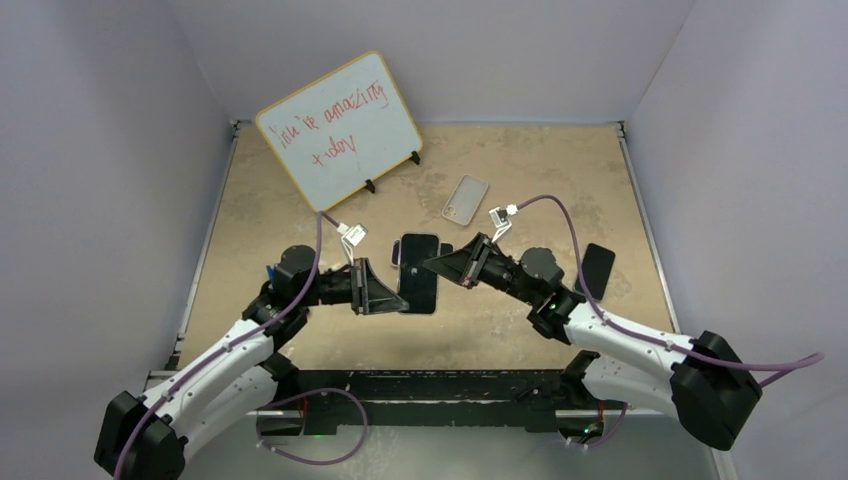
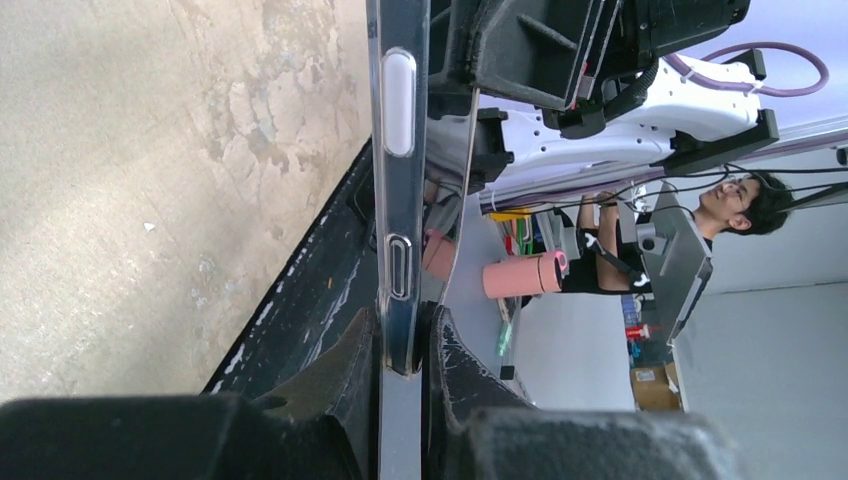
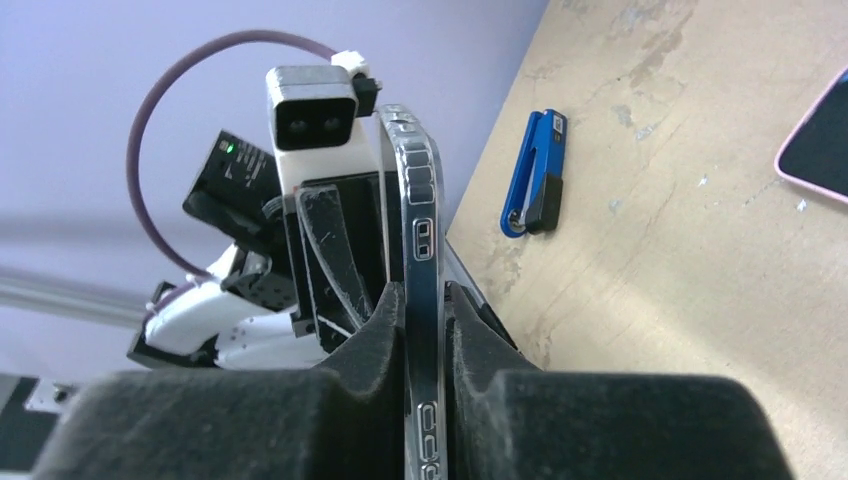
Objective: Put the phone into the phone case
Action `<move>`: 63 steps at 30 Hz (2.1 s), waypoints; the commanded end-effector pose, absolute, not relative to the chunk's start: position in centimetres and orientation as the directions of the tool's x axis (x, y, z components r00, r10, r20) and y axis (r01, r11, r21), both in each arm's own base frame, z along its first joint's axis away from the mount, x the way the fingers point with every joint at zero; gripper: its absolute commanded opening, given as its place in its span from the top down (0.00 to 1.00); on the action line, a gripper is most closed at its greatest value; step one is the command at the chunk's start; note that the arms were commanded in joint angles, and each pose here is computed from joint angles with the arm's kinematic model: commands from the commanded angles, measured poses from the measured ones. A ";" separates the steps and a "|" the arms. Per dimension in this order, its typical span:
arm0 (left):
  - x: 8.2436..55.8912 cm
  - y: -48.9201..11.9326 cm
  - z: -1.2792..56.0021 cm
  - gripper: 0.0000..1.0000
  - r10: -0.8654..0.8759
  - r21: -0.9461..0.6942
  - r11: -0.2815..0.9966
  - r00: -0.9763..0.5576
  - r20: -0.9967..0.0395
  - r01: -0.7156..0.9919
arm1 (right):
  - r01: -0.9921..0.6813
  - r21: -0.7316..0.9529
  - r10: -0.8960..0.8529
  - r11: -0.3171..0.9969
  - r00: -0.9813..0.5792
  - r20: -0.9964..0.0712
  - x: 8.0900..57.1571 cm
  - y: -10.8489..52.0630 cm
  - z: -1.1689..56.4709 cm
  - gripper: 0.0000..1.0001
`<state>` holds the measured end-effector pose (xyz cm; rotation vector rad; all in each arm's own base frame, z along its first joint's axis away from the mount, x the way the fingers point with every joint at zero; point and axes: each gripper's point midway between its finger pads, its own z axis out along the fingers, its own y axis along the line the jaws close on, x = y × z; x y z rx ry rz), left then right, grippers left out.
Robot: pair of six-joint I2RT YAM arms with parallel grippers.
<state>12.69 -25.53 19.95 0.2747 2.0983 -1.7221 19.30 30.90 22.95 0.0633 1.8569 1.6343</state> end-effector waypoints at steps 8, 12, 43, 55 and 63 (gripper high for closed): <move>13.9 -24.8 20.3 0.69 -0.061 -0.796 0.346 -0.834 -0.548 0.497 | -0.375 0.916 0.465 0.144 -0.791 -0.397 18.8 30.1 23.6 1.00; 16.2 -23.0 20.0 0.45 -0.077 -0.694 0.540 -0.792 -0.605 0.477 | -0.271 0.922 0.481 0.276 -0.791 -0.377 19.9 28.4 20.2 1.00; 23.1 -15.4 23.6 0.08 0.023 -0.207 0.876 -0.468 -0.884 0.435 | -0.017 0.582 0.318 0.813 -0.824 -0.469 32.1 17.1 8.6 1.00; 23.1 -15.4 23.5 0.08 0.036 -0.197 0.878 -0.471 -0.881 0.436 | 0.047 0.587 0.334 0.809 -0.857 -0.393 30.2 16.7 5.3 0.84; 23.0 -15.3 23.4 0.08 0.036 -0.198 0.879 -0.474 -0.880 0.434 | 0.108 0.524 0.348 0.845 -0.855 -0.385 29.9 15.1 4.5 0.71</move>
